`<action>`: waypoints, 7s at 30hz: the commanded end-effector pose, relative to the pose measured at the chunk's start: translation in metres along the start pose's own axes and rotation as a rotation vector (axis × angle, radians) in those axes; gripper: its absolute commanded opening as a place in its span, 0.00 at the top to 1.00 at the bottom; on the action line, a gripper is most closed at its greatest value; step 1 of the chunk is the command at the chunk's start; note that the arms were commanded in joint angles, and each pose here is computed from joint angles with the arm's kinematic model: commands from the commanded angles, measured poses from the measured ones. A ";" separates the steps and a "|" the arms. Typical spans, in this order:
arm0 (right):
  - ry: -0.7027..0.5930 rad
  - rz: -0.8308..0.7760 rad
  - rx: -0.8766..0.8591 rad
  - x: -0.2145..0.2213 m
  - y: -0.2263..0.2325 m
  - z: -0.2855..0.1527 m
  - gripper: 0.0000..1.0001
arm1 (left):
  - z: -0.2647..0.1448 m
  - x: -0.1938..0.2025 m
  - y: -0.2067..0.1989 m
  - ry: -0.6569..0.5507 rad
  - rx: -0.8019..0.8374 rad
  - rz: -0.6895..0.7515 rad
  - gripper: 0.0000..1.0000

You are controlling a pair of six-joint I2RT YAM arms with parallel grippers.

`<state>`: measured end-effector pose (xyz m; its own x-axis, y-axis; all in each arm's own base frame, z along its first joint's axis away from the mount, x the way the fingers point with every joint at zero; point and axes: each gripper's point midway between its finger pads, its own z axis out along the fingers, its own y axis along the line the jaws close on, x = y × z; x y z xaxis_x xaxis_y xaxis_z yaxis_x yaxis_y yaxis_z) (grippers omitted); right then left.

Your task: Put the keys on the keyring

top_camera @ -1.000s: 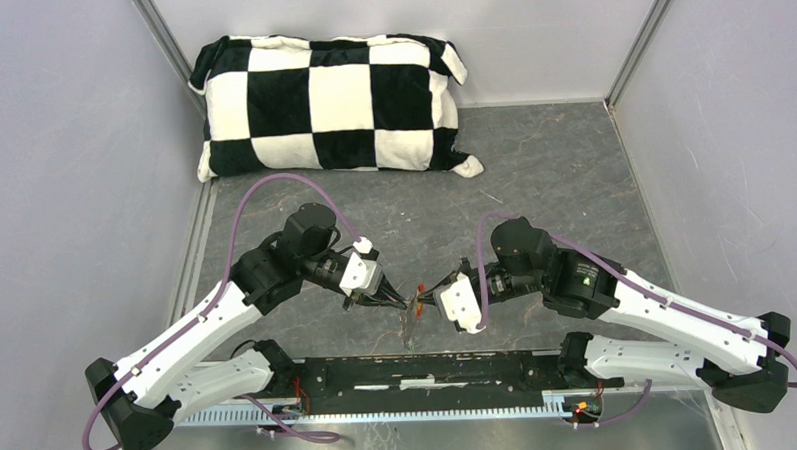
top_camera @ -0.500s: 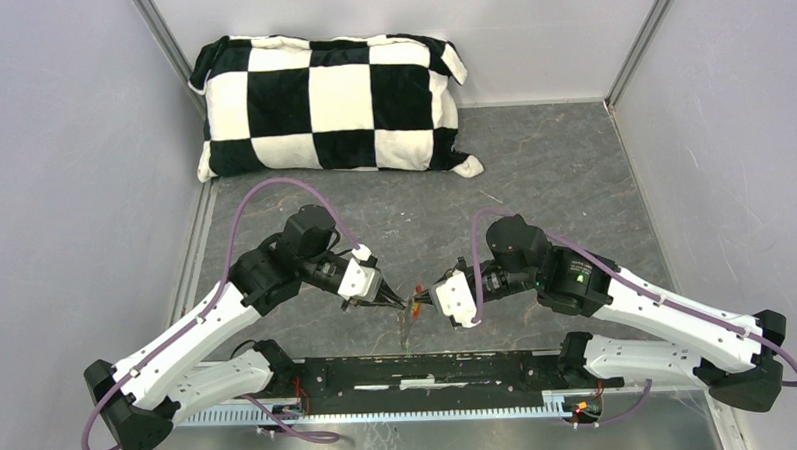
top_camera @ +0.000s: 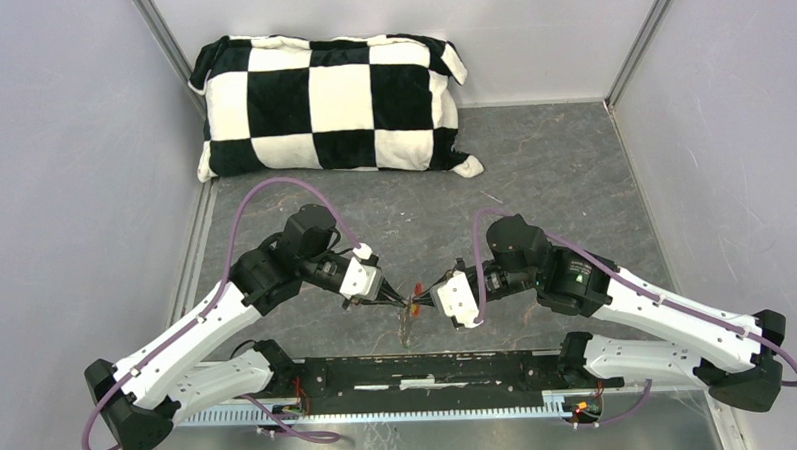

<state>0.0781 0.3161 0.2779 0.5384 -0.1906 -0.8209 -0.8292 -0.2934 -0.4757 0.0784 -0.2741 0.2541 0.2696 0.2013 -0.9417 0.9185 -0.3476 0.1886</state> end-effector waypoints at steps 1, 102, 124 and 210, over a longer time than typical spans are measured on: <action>-0.036 -0.019 0.007 -0.008 -0.001 -0.002 1.00 | -0.001 -0.019 0.011 -0.036 -0.030 0.048 0.98; -0.067 -0.101 0.071 -0.023 -0.034 0.007 1.00 | -0.001 -0.021 0.003 -0.051 0.025 0.101 0.98; -0.024 0.017 0.036 -0.016 -0.038 0.017 0.99 | -0.005 -0.057 0.022 -0.159 -0.075 0.237 0.98; -0.133 0.122 0.355 -0.016 -0.012 0.038 0.74 | -0.023 -0.011 -0.002 0.050 0.004 0.546 0.98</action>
<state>0.0587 0.3567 0.2456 0.4076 -0.1235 -0.9048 -0.9128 -0.0830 -0.3999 0.0807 -0.2461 0.2330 0.7353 0.0893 -0.6718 0.6176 -0.4966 0.6099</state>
